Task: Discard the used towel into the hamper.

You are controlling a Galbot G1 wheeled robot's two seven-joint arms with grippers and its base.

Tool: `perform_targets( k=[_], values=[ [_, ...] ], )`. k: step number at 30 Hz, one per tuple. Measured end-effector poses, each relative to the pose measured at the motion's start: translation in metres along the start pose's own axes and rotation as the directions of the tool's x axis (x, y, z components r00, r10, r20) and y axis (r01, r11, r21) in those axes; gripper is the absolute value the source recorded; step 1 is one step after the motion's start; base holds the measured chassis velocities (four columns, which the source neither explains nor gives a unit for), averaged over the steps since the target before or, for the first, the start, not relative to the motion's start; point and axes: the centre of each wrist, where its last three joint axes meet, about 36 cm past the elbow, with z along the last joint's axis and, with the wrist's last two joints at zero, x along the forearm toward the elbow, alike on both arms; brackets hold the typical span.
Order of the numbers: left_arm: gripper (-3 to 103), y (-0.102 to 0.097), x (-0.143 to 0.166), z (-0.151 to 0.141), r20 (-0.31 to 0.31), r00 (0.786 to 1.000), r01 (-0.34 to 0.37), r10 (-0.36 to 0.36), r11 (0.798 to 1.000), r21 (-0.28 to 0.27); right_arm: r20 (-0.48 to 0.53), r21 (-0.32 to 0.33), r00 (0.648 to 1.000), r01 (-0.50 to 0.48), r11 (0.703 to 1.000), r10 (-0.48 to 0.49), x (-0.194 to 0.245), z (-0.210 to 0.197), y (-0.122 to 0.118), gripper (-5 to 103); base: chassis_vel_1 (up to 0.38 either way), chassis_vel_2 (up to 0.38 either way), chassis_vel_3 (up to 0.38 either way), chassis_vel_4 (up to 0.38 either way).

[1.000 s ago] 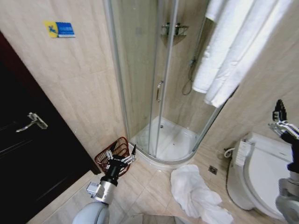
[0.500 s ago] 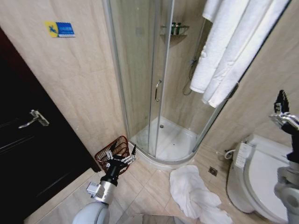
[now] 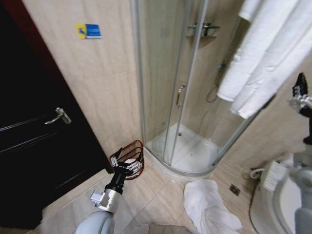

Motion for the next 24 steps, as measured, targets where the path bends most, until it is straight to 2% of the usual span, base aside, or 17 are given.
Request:
perform_targets(
  k=[6,10,11,12,15,18,23,24],
  values=[
    [100,0.0,0.0,0.0,0.0,1.0,0.0,0.0,1.0,0.0,0.015,0.028,1.0,-0.028,0.999,0.028,-0.05,-0.001,-0.013,100,0.126,0.127,0.126,0.124],
    [100,0.0,0.0,0.0,0.0,1.0,0.0,0.0,1.0,0.0,0.037,0.117,0.998,-0.06,0.991,0.056,-0.089,-0.014,-0.029,100,0.06,0.085,0.081,0.061],
    [100,0.0,0.0,0.0,0.0,1.0,0.0,0.0,1.0,0.0,0.038,0.172,0.996,-0.092,0.981,0.086,-0.098,-0.02,-0.036,100,0.0,0.0,0.0,0.0],
    [100,0.0,0.0,0.0,0.0,1.0,0.0,0.0,1.0,0.0,0.038,0.172,0.996,-0.092,0.981,0.086,-0.098,-0.02,-0.036,100,0.0,0.0,0.0,0.0],
    [100,0.0,0.0,0.0,0.0,1.0,0.0,0.0,1.0,0.0,0.055,0.266,0.988,-0.155,0.951,0.145,-0.112,-0.033,-0.045,100,0.0,0.0,0.0,0.0],
    [100,0.0,0.0,0.0,0.0,1.0,0.0,0.0,1.0,0.0,0.069,0.299,0.983,-0.185,0.936,0.172,-0.119,-0.036,-0.053,100,0.0,0.0,0.0,0.0],
    [100,0.0,0.0,0.0,0.0,1.0,0.0,0.0,1.0,0.0,0.099,0.388,0.966,-0.257,0.885,0.237,-0.136,-0.042,-0.079,100,0.0,0.0,0.0,0.0],
    [100,0.0,0.0,0.0,0.0,1.0,0.0,0.0,1.0,0.0,0.099,0.388,0.966,-0.257,0.885,0.237,-0.136,-0.042,-0.079,100,0.0,0.0,0.0,0.0]
  ],
)
